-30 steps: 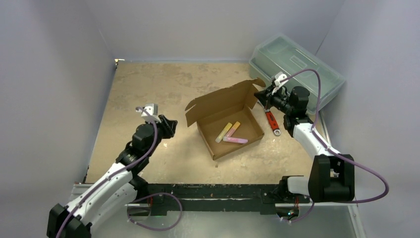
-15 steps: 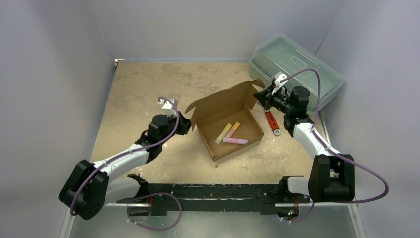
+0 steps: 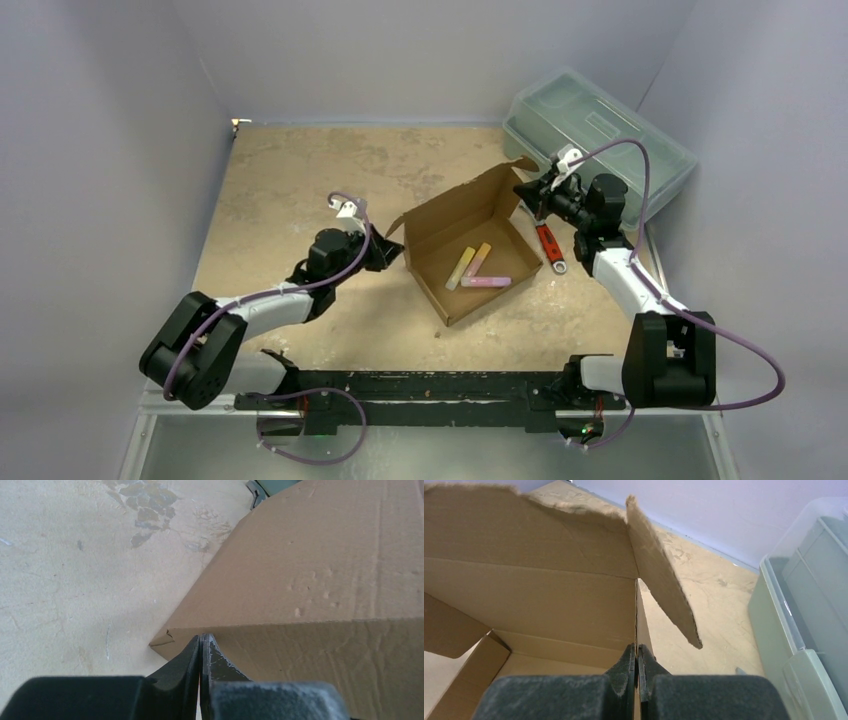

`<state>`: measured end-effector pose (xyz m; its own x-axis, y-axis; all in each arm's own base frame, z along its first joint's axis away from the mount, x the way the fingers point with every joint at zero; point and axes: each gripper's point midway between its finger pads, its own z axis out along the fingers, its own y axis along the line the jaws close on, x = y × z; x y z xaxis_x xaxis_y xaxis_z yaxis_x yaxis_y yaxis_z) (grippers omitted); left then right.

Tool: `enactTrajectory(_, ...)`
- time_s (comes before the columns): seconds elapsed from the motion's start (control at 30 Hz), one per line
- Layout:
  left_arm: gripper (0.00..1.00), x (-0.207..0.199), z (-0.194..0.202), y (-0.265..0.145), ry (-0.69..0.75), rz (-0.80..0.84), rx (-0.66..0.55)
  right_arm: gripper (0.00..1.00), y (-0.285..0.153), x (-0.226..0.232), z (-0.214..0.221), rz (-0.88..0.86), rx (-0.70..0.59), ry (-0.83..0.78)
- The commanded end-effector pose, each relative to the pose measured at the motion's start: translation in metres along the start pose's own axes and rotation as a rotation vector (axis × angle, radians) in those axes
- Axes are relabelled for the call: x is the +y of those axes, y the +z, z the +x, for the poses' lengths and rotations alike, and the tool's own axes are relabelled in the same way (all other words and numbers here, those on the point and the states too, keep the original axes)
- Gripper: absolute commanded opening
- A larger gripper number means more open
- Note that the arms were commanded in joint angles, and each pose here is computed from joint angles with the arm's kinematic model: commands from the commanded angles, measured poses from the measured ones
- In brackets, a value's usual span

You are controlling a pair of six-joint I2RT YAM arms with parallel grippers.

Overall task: Fold the paper box
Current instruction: Close the paper box at the center of the board.

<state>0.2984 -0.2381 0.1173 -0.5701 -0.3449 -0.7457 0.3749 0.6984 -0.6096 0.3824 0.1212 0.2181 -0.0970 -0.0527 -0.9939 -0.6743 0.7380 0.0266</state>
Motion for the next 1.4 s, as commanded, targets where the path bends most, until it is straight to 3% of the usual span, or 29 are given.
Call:
enactTrajectory(0.0, 0.03, -0.036, -0.024, 0.001, -0.051, 0.144, -0.078, 0.00, 0.003, 0.015, -0.013, -0.079, -0.030, -0.017)
enactTrajectory(0.47, 0.10, -0.047, -0.014, -0.015, -0.186, 0.187, -0.022, 0.00, 0.002, 0.012, -0.015, -0.061, -0.029, -0.027)
enactTrajectory(0.77, 0.16, 0.023, -0.018, -0.063, -0.107, -0.255, -0.077, 0.00, 0.002, 0.007, -0.015, -0.034, -0.024, -0.033)
enactTrajectory(1.13, 0.05, -0.031, 0.026, -0.070, -0.094, 0.074, 0.128, 0.00, 0.002, 0.006, -0.015, -0.030, -0.023, -0.033)
enactTrajectory(1.37, 0.04, -0.071, 0.038, -0.050, -0.114, 0.222, 0.174, 0.00, 0.003, 0.007, -0.013, -0.039, -0.019, -0.029)
